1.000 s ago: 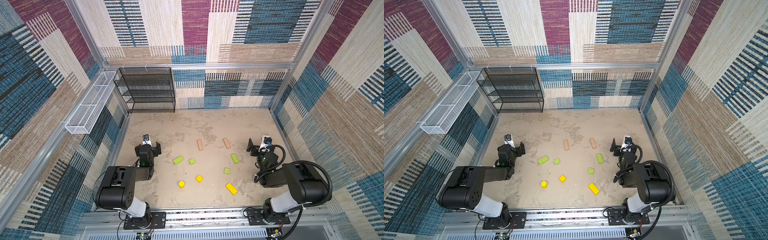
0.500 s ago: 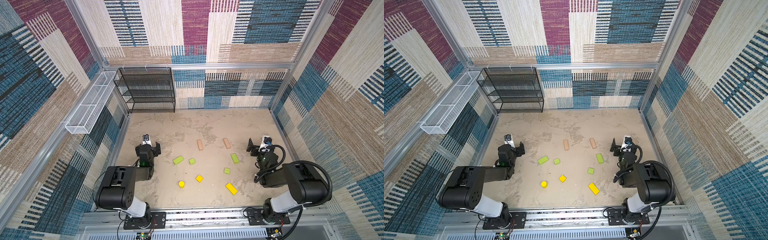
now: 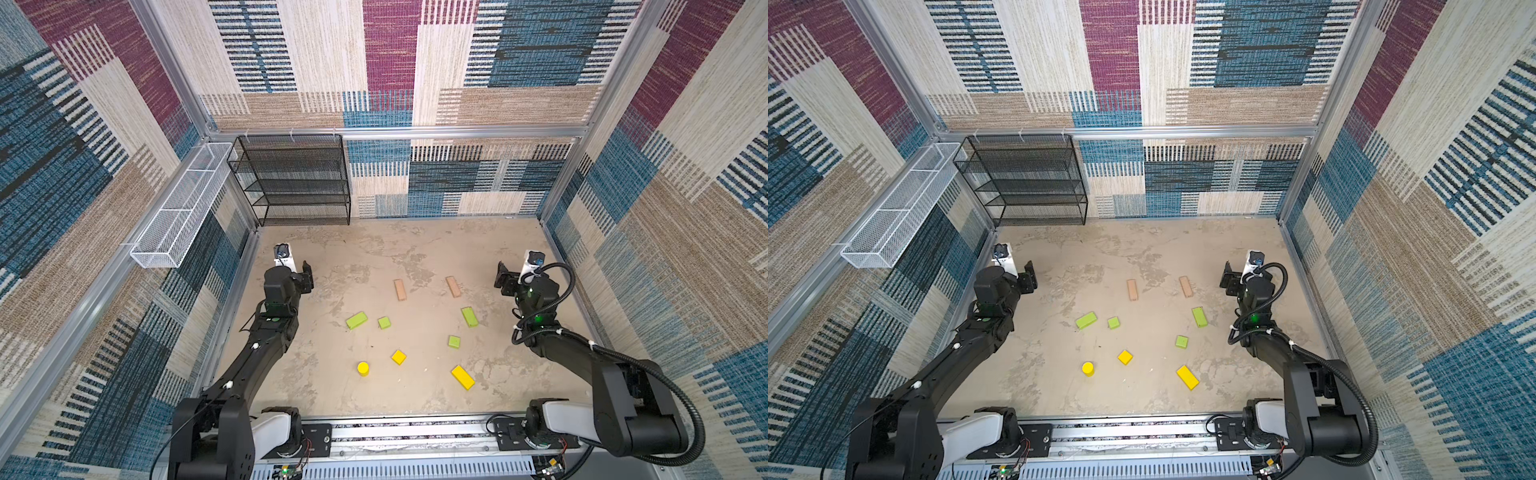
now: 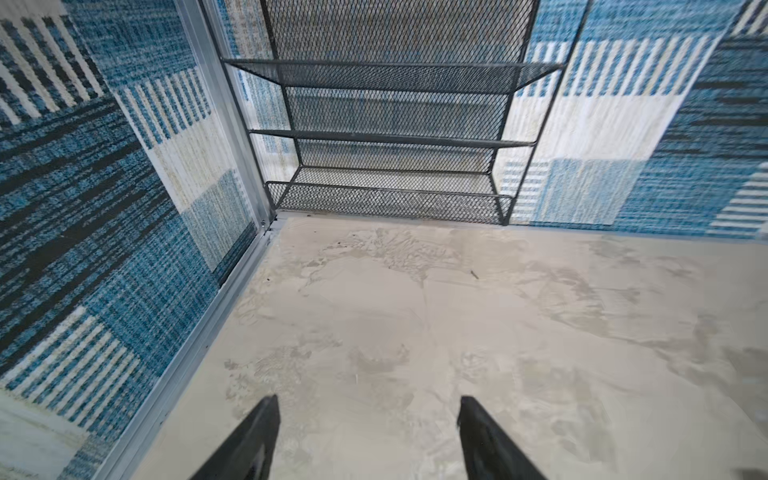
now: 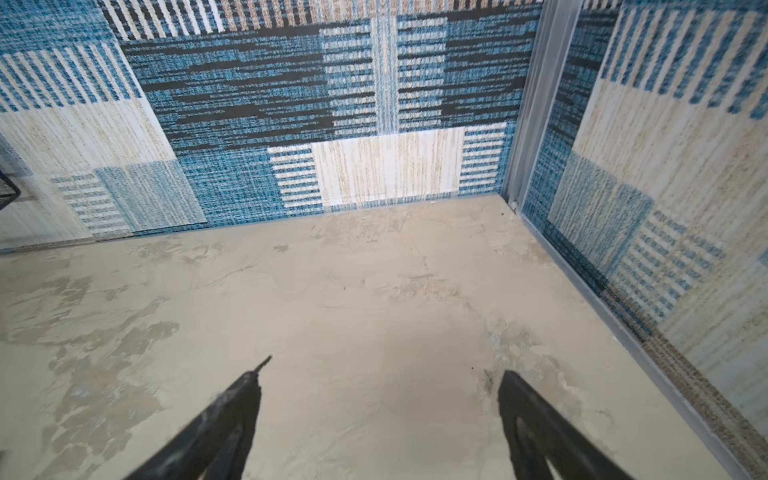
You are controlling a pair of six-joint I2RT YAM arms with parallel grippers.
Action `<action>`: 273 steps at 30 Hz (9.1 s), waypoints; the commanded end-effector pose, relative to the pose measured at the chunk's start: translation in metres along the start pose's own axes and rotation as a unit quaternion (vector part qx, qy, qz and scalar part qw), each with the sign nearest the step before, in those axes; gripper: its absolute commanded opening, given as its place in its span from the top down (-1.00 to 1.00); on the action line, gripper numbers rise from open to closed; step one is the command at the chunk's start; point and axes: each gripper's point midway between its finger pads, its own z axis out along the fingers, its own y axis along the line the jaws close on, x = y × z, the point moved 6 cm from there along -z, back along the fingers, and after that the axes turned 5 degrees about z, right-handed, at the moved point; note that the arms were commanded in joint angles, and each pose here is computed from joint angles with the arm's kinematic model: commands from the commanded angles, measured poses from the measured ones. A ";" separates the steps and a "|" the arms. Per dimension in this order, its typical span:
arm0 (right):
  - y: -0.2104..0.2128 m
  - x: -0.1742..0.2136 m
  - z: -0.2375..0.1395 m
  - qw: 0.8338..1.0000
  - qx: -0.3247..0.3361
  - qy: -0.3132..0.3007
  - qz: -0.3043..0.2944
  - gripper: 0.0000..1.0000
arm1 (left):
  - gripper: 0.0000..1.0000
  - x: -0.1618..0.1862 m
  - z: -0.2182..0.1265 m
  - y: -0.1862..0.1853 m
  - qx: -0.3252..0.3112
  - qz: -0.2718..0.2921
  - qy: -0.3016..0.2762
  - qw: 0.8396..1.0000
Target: Build the wood block tower
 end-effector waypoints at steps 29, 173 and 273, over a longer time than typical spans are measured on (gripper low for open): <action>0.242 0.093 0.058 0.898 -0.172 0.389 -0.108 -0.79 | -0.60 0.028 -0.025 -0.143 0.164 0.030 0.259 0.951; 0.245 0.128 0.054 0.898 -0.011 0.440 -0.027 -0.27 | -0.50 0.033 -0.071 -0.108 0.142 -0.001 0.238 0.961; 0.116 0.114 0.054 0.907 -0.078 0.400 0.106 -0.73 | -0.41 0.032 -0.070 -0.111 0.142 -0.004 0.268 0.953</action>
